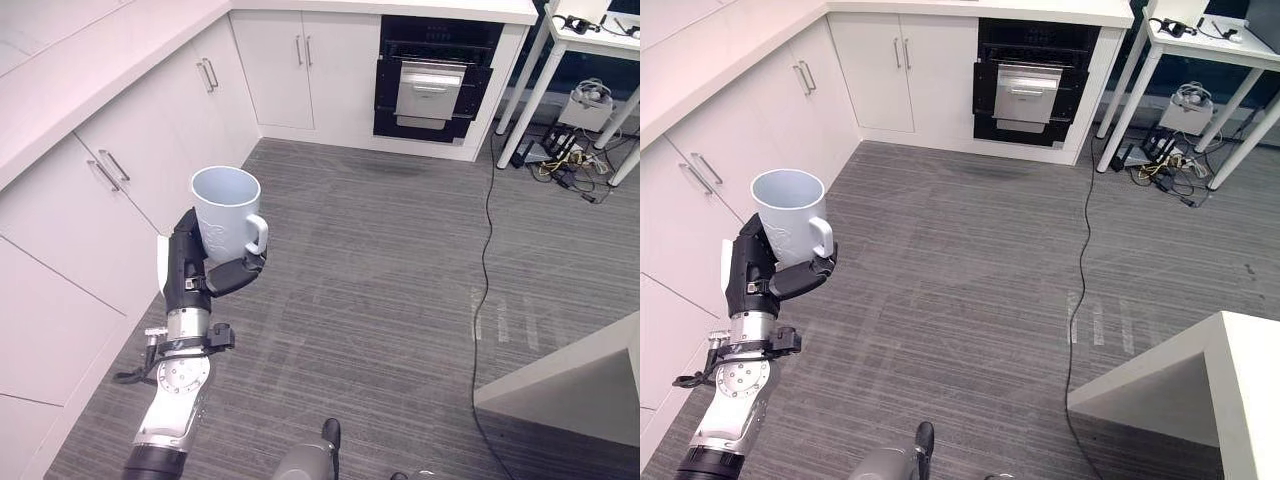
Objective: Place the dishes in the dishwasher.
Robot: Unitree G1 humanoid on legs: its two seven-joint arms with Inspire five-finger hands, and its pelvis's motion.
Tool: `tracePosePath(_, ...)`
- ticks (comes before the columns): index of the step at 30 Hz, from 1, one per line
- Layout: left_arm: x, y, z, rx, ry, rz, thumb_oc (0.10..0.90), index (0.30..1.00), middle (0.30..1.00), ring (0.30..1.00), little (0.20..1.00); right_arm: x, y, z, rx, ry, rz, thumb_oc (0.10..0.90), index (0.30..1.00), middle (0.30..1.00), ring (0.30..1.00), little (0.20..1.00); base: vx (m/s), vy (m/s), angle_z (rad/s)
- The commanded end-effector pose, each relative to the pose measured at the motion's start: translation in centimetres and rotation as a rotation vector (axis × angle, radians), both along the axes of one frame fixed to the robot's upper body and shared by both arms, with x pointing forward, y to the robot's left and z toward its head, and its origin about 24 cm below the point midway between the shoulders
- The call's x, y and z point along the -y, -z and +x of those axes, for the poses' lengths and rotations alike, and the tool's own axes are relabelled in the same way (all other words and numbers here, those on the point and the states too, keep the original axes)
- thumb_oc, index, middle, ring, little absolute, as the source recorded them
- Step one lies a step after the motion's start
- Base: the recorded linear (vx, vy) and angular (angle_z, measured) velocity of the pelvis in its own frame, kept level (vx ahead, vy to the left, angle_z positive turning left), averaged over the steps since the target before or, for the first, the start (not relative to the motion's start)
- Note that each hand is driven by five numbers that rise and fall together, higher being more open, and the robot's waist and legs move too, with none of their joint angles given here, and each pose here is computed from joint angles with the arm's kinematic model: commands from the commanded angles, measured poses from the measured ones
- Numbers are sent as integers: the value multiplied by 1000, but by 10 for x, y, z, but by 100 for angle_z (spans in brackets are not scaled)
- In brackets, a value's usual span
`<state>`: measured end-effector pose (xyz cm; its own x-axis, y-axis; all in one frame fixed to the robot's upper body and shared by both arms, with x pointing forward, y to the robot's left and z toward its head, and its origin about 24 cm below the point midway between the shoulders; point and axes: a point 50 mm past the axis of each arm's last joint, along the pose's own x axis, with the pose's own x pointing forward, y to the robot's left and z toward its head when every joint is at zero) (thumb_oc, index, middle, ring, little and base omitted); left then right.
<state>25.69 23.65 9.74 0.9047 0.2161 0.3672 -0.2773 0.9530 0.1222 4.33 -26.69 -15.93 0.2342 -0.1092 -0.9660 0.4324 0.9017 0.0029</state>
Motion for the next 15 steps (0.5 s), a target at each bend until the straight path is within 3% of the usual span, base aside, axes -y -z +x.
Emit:
tracePosePath(1, 1, -57, -6, 317, 39, 87, 400, 300, 300, 300, 300, -26, 0, 36, 153, -26, 136, 800, 900, 900, 900, 900, 0, 0, 0)
tracePosePath(4, 1, -57, -6, 318, 43, 92, 400, 300, 300, 300, 300, -27, 0, 36, 149, -28, 149, 800, 900, 900, 900, 900, -2, 0, -1)
tracePosePath(5, 30, -55, 9, 204, 246, -8, 400, 300, 300, 300, 300, -13, -2, 27, 133, 38, 150, 800, 900, 900, 900, 900, 0, 0, 0)
tracePosePath(8, 33, -51, 12, 212, 246, -31, 400, 300, 300, 300, 300, -26, 2, 23, 116, -92, 181, 800, 900, 900, 900, 900, 73, -41, 22)
tracePosePath(15, 42, -51, 17, 214, 260, -42, 400, 300, 300, 300, 300, -11, -1, 25, 89, -51, 89, 800, 900, 900, 900, 900, 78, 19, -15)
